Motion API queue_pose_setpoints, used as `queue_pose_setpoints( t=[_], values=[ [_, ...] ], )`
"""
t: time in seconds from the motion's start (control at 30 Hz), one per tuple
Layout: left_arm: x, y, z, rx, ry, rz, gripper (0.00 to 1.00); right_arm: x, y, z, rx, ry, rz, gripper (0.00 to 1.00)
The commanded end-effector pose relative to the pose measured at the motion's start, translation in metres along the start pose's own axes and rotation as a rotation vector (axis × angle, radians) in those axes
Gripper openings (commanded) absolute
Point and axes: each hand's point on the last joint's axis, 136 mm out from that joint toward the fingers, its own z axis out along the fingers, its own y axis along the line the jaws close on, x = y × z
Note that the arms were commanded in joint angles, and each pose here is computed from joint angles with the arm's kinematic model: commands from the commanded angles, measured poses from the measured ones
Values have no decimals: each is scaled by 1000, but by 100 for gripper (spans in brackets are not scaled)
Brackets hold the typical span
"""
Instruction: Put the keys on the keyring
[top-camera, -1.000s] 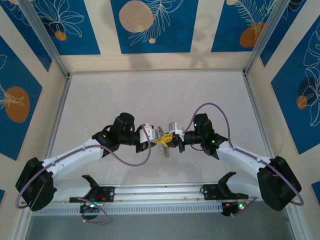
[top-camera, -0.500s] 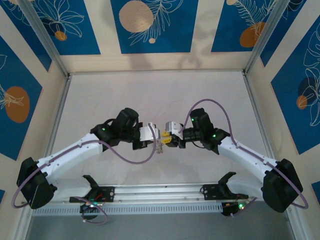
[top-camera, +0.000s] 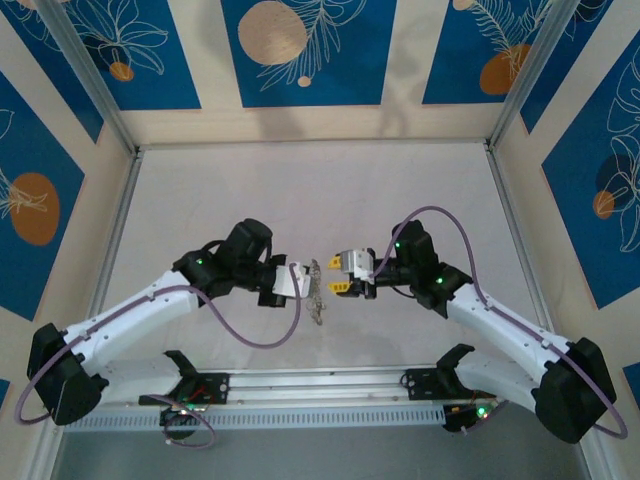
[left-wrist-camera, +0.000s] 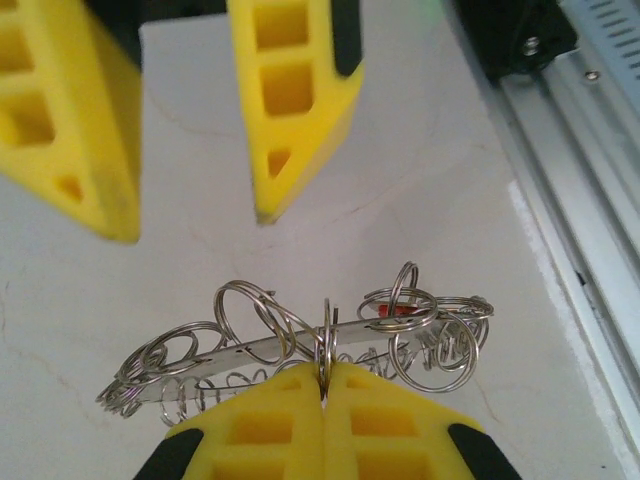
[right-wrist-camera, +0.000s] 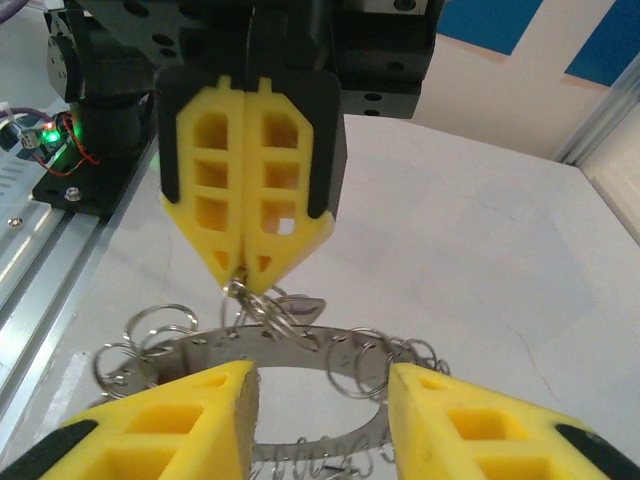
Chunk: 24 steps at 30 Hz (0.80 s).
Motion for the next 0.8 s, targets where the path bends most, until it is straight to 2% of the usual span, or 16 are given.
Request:
queue_pose_setpoints(
  t=[0.0, 0.1, 0.27, 0.53, 0.6, 0.77],
  values=[
    [-20, -12, -4, 60, -91, 77, 0, -8, 9, 5, -56, -41, -74, 42],
    [-22, -14, -4, 76, -103, 79, 0, -9, 15, 12, -77, -39, -95, 42],
    [-23, -11, -3, 71, -99, 78, 0, -13, 24, 19, -129, -47, -87, 34],
    [-21, -9, -2, 65, -84, 70, 0, -10, 28, 26, -146, -31, -31, 12],
    [-18, -8, -2, 54, -70, 71, 0, -8, 25, 25, -137, -26, 12, 10],
    [-10, -6, -4, 23, -33, 85, 0, -5, 18, 17, -101, -43, 149, 10]
  ],
)
